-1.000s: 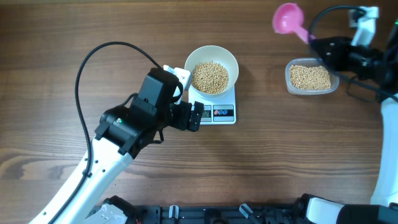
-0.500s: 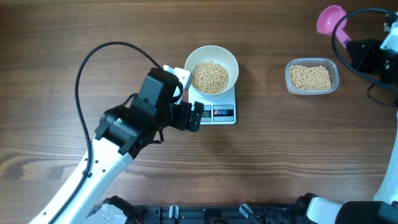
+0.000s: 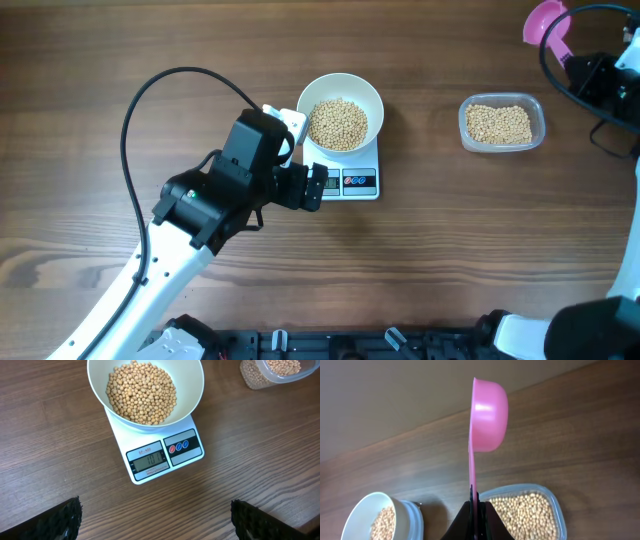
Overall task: Scoop item into bowl and weigh 150g on scale
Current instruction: 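Raise the pink scoop and swing it right past the tub, then lower the pink scoop into the soybean tub with the right gripper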
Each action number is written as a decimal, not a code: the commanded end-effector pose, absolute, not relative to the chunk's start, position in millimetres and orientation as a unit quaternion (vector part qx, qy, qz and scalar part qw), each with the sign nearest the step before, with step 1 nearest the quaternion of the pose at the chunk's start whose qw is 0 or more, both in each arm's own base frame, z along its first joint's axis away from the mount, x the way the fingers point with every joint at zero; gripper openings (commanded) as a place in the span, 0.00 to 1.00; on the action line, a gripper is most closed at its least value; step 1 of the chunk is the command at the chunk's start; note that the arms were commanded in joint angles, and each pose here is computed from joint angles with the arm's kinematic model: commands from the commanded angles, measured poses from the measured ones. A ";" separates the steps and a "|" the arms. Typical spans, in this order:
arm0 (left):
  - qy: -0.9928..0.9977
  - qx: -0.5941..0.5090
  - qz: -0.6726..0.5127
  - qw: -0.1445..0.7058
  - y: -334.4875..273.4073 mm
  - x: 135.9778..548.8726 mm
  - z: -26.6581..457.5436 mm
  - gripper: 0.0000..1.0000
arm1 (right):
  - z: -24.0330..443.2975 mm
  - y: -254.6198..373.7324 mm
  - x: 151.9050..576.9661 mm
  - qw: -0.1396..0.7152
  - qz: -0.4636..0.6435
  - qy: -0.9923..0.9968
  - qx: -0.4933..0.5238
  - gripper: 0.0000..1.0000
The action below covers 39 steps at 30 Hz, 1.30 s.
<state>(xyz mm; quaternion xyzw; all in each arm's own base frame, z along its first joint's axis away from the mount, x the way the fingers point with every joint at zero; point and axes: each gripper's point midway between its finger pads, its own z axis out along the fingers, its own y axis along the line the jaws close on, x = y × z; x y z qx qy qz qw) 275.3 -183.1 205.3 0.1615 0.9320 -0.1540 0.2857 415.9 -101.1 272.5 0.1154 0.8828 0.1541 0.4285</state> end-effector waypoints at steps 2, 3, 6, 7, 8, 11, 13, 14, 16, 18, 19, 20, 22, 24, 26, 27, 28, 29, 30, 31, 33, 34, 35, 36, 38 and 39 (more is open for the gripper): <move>0.932 0.156 -0.149 0.290 -181.0 275.6 205.9 1.00 | 274.1 -107.4 430.2 0.441 0.158 0.875 0.120 0.04; 0.932 0.156 -0.149 0.290 -180.9 275.6 205.9 1.00 | 275.2 -108.2 431.8 0.445 0.157 0.874 0.118 0.04; 0.932 0.156 -0.149 0.290 -181.0 275.6 205.9 1.00 | 278.9 -109.5 434.2 0.454 0.155 0.870 0.115 0.04; 0.932 0.156 -0.149 0.290 -181.0 275.6 205.9 1.00 | 279.1 -109.4 434.3 0.454 0.155 0.870 0.115 0.04; 0.932 0.156 -0.149 0.290 -181.0 275.6 205.9 1.00 | 279.1 -109.4 434.3 0.454 0.155 0.870 0.115 0.04; 0.932 0.156 -0.149 0.290 -181.0 275.6 205.9 1.00 | 282.3 -100.0 431.2 0.452 0.181 0.867 0.104 0.04; 0.932 0.156 -0.149 0.290 -181.0 275.6 205.9 1.00 | 284.0 -97.1 425.6 0.447 0.189 0.868 0.104 0.04; 0.932 0.156 -0.149 0.290 -181.0 275.6 205.9 1.00 | 284.9 -97.7 421.4 0.444 0.188 0.869 0.107 0.04; 0.932 0.156 -0.149 0.290 -181.0 275.6 205.9 1.00 | 287.6 -100.0 406.0 0.437 0.177 0.876 0.101 0.04; 0.932 0.156 -0.149 0.290 -181.0 275.6 205.9 1.00 | 289.4 -99.5 387.7 0.425 0.165 0.886 0.085 0.04; 0.932 0.156 -0.149 0.290 -181.0 275.6 205.9 1.00 | 288.8 -97.8 378.3 0.419 0.153 0.893 0.061 0.04; 0.932 0.156 -0.149 0.290 -181.0 275.6 205.9 1.00 | 287.6 -95.3 372.0 0.415 0.144 0.898 0.038 0.04; 0.932 0.156 -0.149 0.290 -180.9 275.6 205.9 1.00 | 279.4 -87.1 354.8 0.393 0.125 0.910 -0.025 0.04; 0.932 0.156 -0.149 0.290 -181.0 275.6 205.9 1.00 | 271.8 -81.8 344.7 0.374 0.125 0.918 -0.049 0.04; 0.932 0.156 -0.149 0.290 -181.0 275.6 205.9 1.00 | 260.5 -87.8 338.3 0.348 0.104 0.930 -0.053 0.04; 0.932 0.156 -0.149 0.290 -181.0 275.6 205.9 1.00 | 258.8 -90.8 338.0 0.345 0.096 0.932 -0.050 0.04; 0.932 0.156 -0.149 0.290 -181.0 275.6 205.9 1.00 | 256.8 -93.3 337.9 0.341 0.091 0.935 -0.048 0.04; 0.932 0.156 -0.149 0.290 -181.0 275.6 205.9 1.00 | 253.8 -95.4 337.3 0.335 0.087 0.937 -0.044 0.04; 0.932 0.156 -0.149 0.290 -181.0 275.6 205.9 1.00 | 251.6 -95.3 336.5 0.330 0.088 0.939 -0.043 0.04; 0.932 0.156 -0.149 0.290 -181.0 275.6 205.9 1.00 | 248.9 -94.8 335.5 0.324 0.092 0.941 -0.042 0.04; 0.932 0.156 -0.149 0.290 -181.0 275.6 205.9 1.00 | 243.1 -95.9 336.0 0.318 0.093 0.943 -0.041 0.04; 0.932 0.156 -0.149 0.290 -181.0 275.6 205.9 1.00 | 241.4 -97.6 336.9 0.317 0.089 0.943 -0.040 0.04; 0.932 0.156 -0.149 0.290 -181.0 275.6 205.9 1.00 | 239.2 -101.1 338.3 0.315 0.082 0.945 -0.038 0.04; 0.932 0.156 -0.149 0.290 -181.0 275.6 205.9 1.00 | 237.3 -105.1 340.4 0.314 0.074 0.946 -0.035 0.04; 0.932 0.156 -0.149 0.290 -181.0 275.6 205.9 1.00 | 233.1 -110.9 344.1 0.309 0.059 0.949 -0.034 0.04; 0.932 0.156 -0.149 0.290 -181.0 275.6 205.9 1.00 | 231.2 -112.8 345.1 0.306 0.052 0.950 -0.033 0.04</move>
